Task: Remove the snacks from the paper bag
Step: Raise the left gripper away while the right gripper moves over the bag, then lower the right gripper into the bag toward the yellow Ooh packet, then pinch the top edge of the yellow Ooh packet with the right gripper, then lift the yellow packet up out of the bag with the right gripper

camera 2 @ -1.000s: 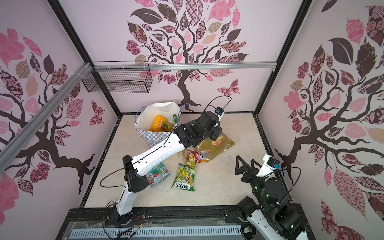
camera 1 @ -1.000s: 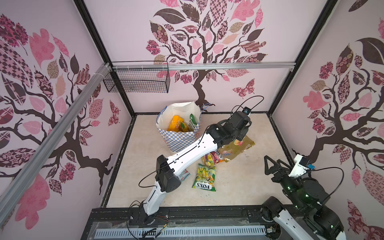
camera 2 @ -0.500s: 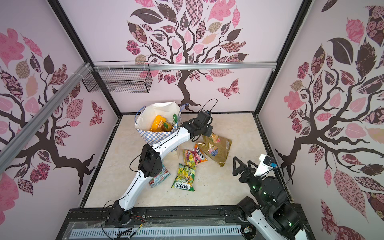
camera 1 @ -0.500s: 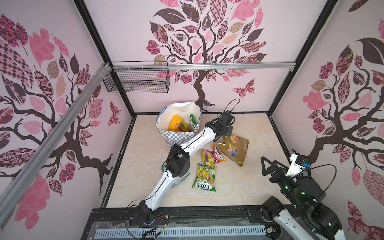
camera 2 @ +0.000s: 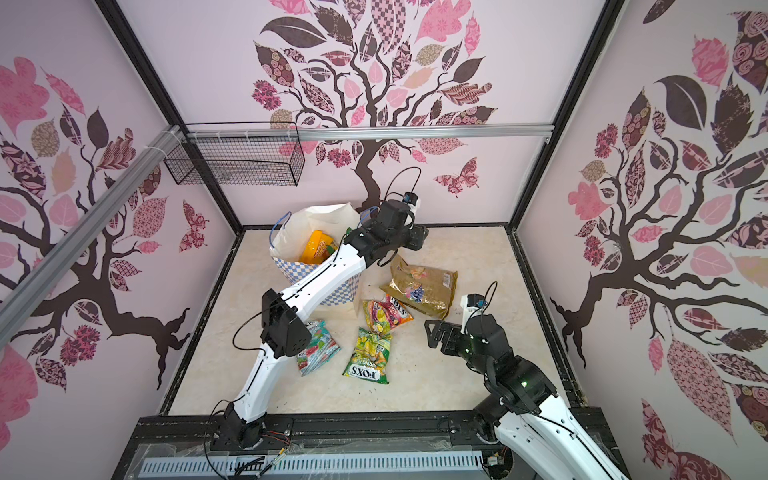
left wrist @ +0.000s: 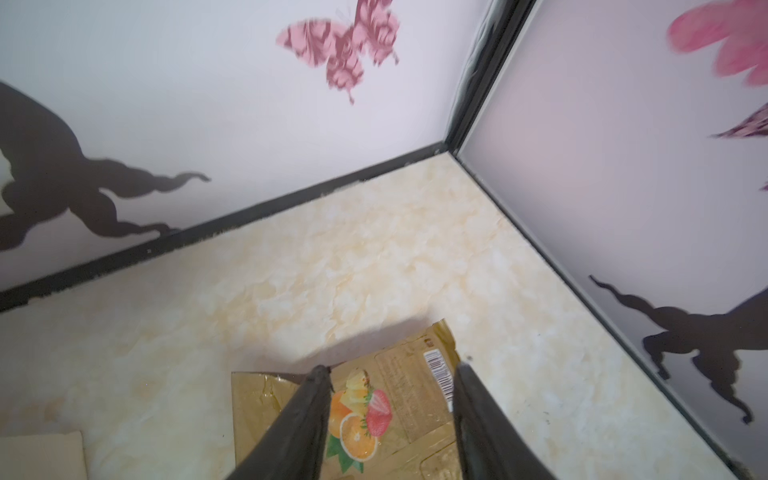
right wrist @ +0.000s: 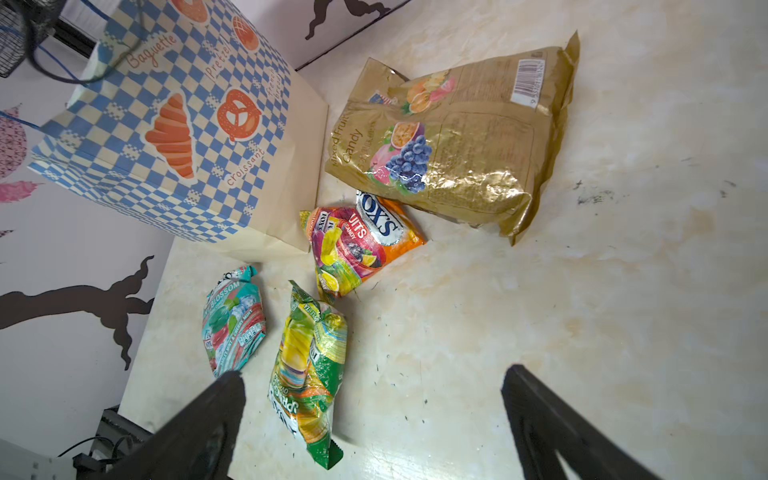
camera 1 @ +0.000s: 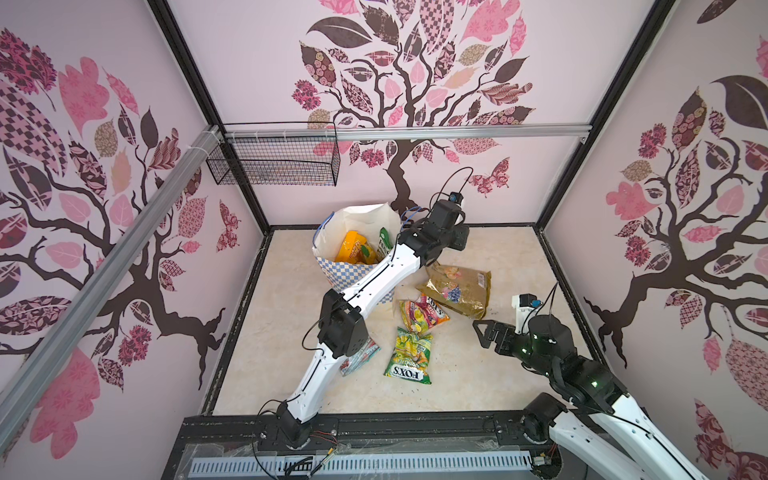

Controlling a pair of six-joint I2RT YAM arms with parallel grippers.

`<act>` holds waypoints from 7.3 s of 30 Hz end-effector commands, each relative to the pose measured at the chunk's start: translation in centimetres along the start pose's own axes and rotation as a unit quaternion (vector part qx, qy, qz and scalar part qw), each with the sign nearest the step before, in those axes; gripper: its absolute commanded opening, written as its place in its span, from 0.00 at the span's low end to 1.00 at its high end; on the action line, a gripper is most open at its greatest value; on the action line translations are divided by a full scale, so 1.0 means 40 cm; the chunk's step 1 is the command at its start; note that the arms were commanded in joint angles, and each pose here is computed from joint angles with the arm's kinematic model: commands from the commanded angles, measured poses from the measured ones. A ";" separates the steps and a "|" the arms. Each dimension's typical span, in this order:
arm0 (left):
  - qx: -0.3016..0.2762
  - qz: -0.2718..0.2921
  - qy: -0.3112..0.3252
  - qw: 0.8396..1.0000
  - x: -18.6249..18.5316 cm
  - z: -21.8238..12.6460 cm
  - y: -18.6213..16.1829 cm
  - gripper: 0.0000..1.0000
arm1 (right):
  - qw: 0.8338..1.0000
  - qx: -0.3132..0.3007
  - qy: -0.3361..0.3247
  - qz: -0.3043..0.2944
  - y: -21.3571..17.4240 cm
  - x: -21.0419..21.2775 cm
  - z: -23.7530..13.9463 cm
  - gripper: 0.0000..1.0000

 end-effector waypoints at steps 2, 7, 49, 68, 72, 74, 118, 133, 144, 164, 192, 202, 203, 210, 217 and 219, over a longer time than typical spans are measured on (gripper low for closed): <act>-0.070 -0.004 -0.045 0.997 -0.034 -0.158 0.117 0.55 | 1.000 -0.004 0.029 0.001 0.018 0.035 0.005 1.00; -0.128 -0.001 -0.060 0.990 -0.045 -0.354 0.176 0.61 | 0.999 0.001 0.042 -0.017 0.044 0.076 0.024 0.99; -0.026 -0.112 0.252 0.961 0.435 -0.828 -0.348 0.98 | 0.924 0.099 0.216 -0.298 0.254 0.793 0.469 0.96; -0.021 -0.119 0.215 0.969 0.427 -0.798 -0.361 0.98 | 0.926 0.117 0.169 -0.317 0.116 0.717 0.849 1.00; -0.020 -0.119 0.214 0.969 0.427 -0.797 -0.361 0.98 | 0.916 0.192 0.170 -0.308 0.043 0.669 0.888 1.00; -0.019 -0.119 0.214 0.969 0.428 -0.795 -0.362 0.98 | 0.910 0.223 0.157 -0.312 0.014 0.641 0.897 1.00; -0.013 -0.120 0.219 0.968 0.435 -0.792 -0.369 0.97 | 0.860 0.386 0.020 -0.332 -0.243 0.413 0.988 0.51; -0.012 -0.118 0.223 0.968 0.437 -0.794 -0.369 0.97 | 0.889 0.321 0.083 -0.316 -0.118 0.563 0.874 0.00; -0.012 -0.118 0.223 0.968 0.437 -0.794 -0.369 0.97 | 0.909 0.251 0.129 -0.307 -0.011 0.670 0.761 0.00; -0.012 -0.117 0.218 0.969 0.434 -0.794 -0.368 0.97 | 0.931 0.142 0.150 -0.301 0.127 0.770 0.628 0.00; -0.029 -0.103 0.173 0.979 0.407 -0.798 -0.353 0.98 | 0.935 0.022 0.178 -0.307 0.257 0.849 0.484 0.00; -0.058 -0.092 0.139 0.984 0.381 -0.812 -0.335 0.99 | 0.930 -0.042 0.214 -0.296 0.337 0.902 0.357 0.00; -0.062 -0.091 0.132 0.985 0.376 -0.814 -0.332 0.99 | 0.930 -0.047 0.218 -0.293 0.343 0.906 0.342 0.00; -0.083 -0.075 0.070 0.991 0.344 -0.813 -0.316 0.99 | 0.924 -0.075 0.240 -0.287 0.382 0.922 0.242 0.00; -0.138 -0.032 -0.058 0.988 0.269 -0.831 -0.281 0.99 | 0.922 -0.099 0.240 -0.288 0.412 0.917 0.158 0.00; -0.148 -0.018 -0.086 0.985 0.248 -0.835 -0.277 0.99 | 0.921 -0.104 0.242 -0.288 0.419 0.913 0.128 0.00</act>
Point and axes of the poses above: each gripper's point midway between its finger pads, its own z axis out along the fingers, its own x axis along the line the jaws close on, y = z × x, the point moved 7 cm from there along -z, back along the fingers, and after that the axes turned 9 degrees about z, right-handed, at the moved point
